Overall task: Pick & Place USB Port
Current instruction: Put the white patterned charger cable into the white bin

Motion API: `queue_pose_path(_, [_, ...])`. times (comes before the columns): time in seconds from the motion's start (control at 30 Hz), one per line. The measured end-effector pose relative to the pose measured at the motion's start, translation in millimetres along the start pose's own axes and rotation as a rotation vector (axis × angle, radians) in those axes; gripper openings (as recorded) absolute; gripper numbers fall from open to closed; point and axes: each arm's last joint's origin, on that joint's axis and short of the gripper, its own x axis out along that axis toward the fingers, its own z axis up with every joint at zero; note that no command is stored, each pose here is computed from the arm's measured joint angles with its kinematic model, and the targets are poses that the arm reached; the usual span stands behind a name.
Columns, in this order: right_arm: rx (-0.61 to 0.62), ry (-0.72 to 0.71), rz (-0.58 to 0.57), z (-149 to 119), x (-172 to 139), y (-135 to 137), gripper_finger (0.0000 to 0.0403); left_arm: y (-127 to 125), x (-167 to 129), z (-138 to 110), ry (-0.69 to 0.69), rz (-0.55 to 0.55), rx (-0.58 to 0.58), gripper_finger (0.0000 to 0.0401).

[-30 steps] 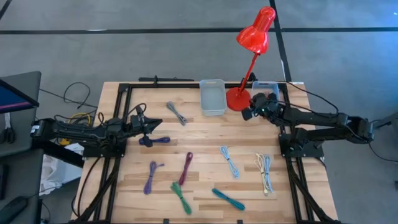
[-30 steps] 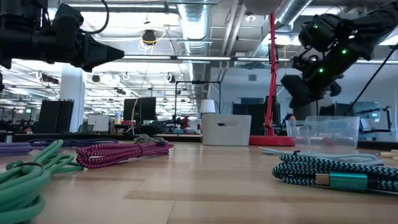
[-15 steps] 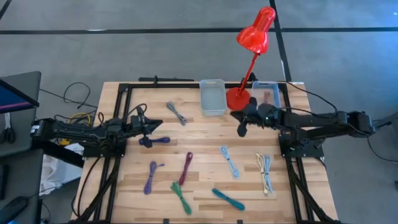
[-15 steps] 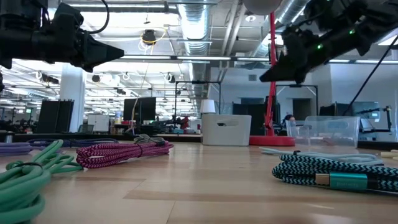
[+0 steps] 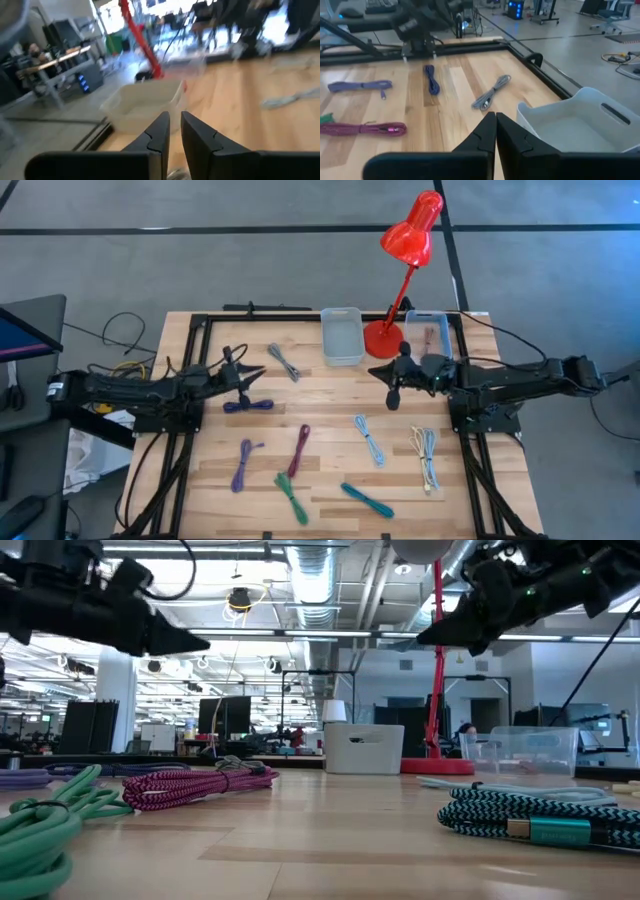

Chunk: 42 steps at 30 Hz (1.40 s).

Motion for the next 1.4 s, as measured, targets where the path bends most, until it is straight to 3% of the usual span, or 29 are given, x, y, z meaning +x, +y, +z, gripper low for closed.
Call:
queue_pose_path(0.2, [0.003, -0.015, 0.000, 4, -7, -2, 0.0003, 17, 13, -8, 0.173, -0.050, -0.008, 0.0043])
queue_pose_path(0.37, [0.000, 0.011, 0.000, 2, -11, -2, 0.0002, 33, 18, -19, 0.232, -0.019, -0.024, 0.0055])
queue_pose_path(0.57, [-0.001, 0.015, -0.001, 2, -12, -3, 0.0002, 46, 20, -30, 0.289, 0.024, -0.058, 0.0089])
queue_pose_path(0.93, [-0.018, -0.017, -0.004, 5, -12, -3, 0.0002, 45, 31, -44, 0.354, 0.014, -0.215, 0.0163])
queue_pose_path(1.07, [-0.020, -0.018, -0.003, 5, -12, -3, 0.0002, 47, 39, -45, 0.330, 0.090, -0.206, 0.0182])
queue_pose_path(1.4, [-0.058, -0.023, 0.041, 5, -14, 6, 0.0002, 51, 55, -66, 0.420, 0.138, -0.266, 0.0166])
